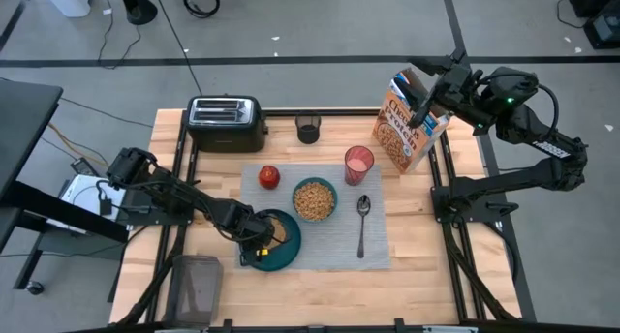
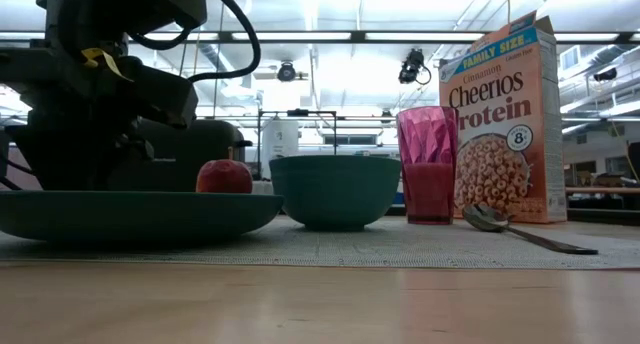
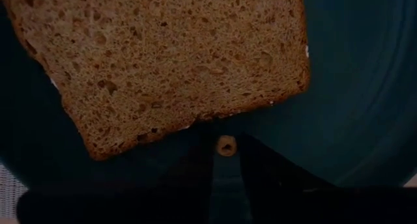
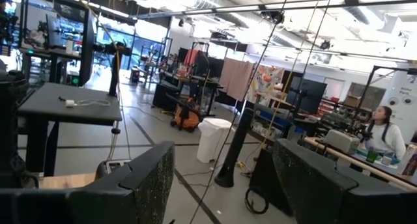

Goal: Arrange a breakfast setting
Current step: Put the one piece of cereal into the dark green bowl

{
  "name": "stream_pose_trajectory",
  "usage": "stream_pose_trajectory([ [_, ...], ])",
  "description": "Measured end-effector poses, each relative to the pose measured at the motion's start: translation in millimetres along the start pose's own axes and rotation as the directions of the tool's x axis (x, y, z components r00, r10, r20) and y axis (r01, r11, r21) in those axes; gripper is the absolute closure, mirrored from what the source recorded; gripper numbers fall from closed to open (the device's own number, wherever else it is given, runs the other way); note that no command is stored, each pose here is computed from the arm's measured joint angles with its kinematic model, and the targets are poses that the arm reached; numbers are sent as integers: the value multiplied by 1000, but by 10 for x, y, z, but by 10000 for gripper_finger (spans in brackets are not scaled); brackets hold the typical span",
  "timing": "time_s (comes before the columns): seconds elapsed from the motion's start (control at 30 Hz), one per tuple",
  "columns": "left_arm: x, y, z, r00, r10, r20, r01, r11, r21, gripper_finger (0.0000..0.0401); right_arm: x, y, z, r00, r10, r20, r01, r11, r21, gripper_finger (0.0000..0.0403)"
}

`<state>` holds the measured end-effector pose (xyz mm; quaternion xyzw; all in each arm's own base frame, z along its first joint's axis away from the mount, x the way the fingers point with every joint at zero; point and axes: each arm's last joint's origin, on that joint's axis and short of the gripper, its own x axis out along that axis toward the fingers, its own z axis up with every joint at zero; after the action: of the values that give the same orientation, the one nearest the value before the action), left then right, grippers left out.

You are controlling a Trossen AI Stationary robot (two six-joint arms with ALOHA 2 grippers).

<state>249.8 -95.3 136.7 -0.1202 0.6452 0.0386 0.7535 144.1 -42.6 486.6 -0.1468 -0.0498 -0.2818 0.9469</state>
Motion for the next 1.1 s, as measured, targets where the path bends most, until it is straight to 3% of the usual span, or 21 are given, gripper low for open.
stream_pose_trajectory([
  [0.43, 0, 0, 0, 1000, 0, 1, 0, 1000, 0, 357, 0, -8, 23, 1000, -8, 23, 7, 1000, 8, 139],
  [0.73, -36, 5, -2, 1000, -6, 13, 6, 1000, -2, 360, 1, -9, 27, 1000, -9, 28, 9, 1000, -24, 139],
  [1.0, -239, 22, -31, 1000, -22, -11, 21, 998, -53, 360, 1, -8, 26, 1000, -8, 26, 9, 1000, -29, 139],
  [1.1, -409, -40, 41, 998, -59, -3, 59, 998, -11, 360, 1, -8, 26, 1000, -9, 26, 10, 999, -36, 139],
])
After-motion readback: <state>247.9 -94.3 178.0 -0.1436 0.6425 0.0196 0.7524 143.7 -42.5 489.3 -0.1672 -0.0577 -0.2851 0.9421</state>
